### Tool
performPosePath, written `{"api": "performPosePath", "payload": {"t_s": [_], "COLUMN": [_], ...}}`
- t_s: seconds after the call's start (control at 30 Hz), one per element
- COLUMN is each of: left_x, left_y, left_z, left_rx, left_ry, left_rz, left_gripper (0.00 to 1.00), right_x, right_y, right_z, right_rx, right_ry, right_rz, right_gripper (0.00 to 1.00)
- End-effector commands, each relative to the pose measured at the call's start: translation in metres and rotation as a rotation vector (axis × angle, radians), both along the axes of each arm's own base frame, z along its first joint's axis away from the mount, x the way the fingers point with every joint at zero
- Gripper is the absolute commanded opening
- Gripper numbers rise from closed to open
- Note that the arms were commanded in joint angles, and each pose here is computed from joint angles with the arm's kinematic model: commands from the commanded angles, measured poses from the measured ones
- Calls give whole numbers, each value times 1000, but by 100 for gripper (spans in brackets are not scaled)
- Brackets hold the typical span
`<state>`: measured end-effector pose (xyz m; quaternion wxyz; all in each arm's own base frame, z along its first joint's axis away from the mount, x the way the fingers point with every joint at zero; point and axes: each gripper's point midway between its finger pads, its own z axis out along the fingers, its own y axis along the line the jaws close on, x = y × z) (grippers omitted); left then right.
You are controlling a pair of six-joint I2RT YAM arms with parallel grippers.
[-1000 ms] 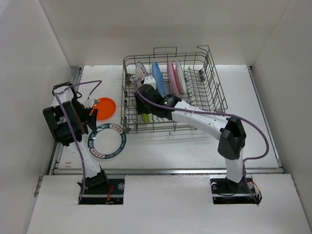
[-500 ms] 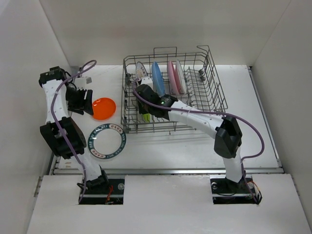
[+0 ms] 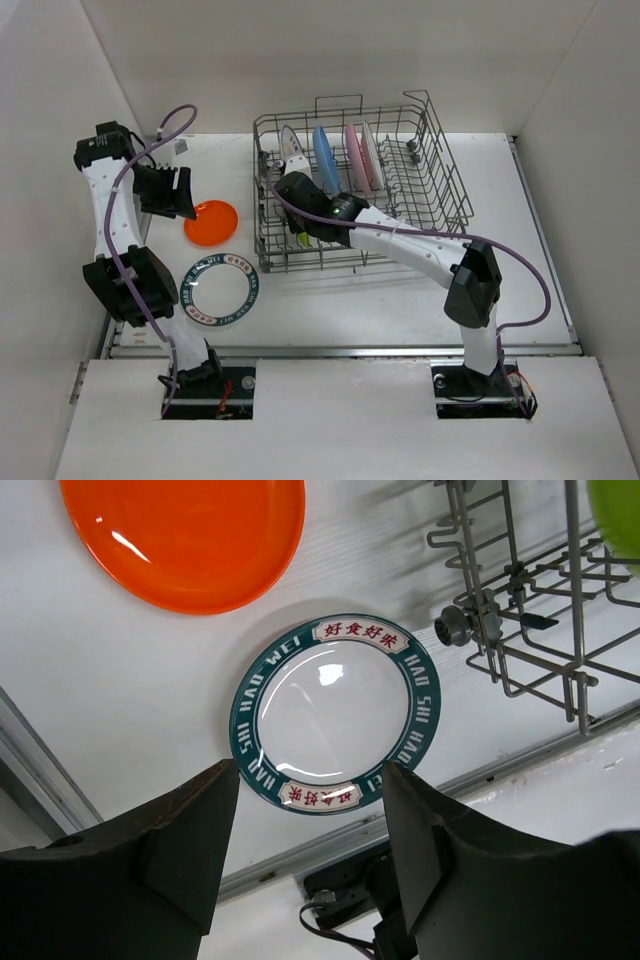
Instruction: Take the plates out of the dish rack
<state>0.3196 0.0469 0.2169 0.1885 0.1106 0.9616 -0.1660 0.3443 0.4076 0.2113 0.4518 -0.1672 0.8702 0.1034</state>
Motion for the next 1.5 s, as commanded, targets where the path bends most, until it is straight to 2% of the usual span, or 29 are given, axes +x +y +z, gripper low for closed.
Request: {"api": "performPosePath", "payload": {"t_s": [0.0, 0.17, 0.4, 0.6, 0.7, 0.87, 0.97, 1.1, 1.17, 1.2, 1.23, 1.27, 1.33, 1.47], "left_x": [-49, -47, -52, -52, -53, -54, -47, -38, -34, -31, -31, -27, -23, -8], "left_y": [-26, -30, -41, -41, -41, -44, -53, -73, -85, -89, -97, -100, -109, -124], "left_z": [17, 15, 8, 5, 4, 14, 30, 55, 72, 76, 82, 91, 98, 104], "left_rx": [-123, -135, -153, -153, -156, -162, -193, -212, -191, -190, -180, -171, -170, -168], "left_ry": [182, 190, 227, 229, 237, 203, 137, 44, -28, -44, -65, -116, -154, -192], "left_rz": [6, -4, -32, -32, -32, -43, -53, -103, -149, -153, -163, -173, -187, -196], "left_gripper": [56, 56, 56, 56, 56, 56, 58, 62, 64, 66, 70, 72, 76, 83], "right_x": [15, 25, 32, 28, 25, 14, 1, -10, -21, -21, -24, -32, -40, -63], "right_y": [-27, -27, -26, -43, -43, -39, -31, -21, -20, -15, -18, -16, -9, 21], "right_z": [139, 133, 125, 103, 99, 133, 156, 153, 134, 110, 101, 83, 75, 72], "right_rx": [105, 171, 376, 482, 487, 496, 426, 169, -85, -214, -390, -480, -564, -553], "right_ry": [-334, -320, -180, -60, -57, -151, -254, -380, -472, -496, -555, -605, -651, -677], "right_rz": [-78, -116, -123, -140, -130, -42, 22, 25, 8, 5, 24, -40, -25, 44], "right_gripper": [0, 0, 0, 0, 0, 0, 0, 0, 0, 0, 0, 0, 0, 0]}}
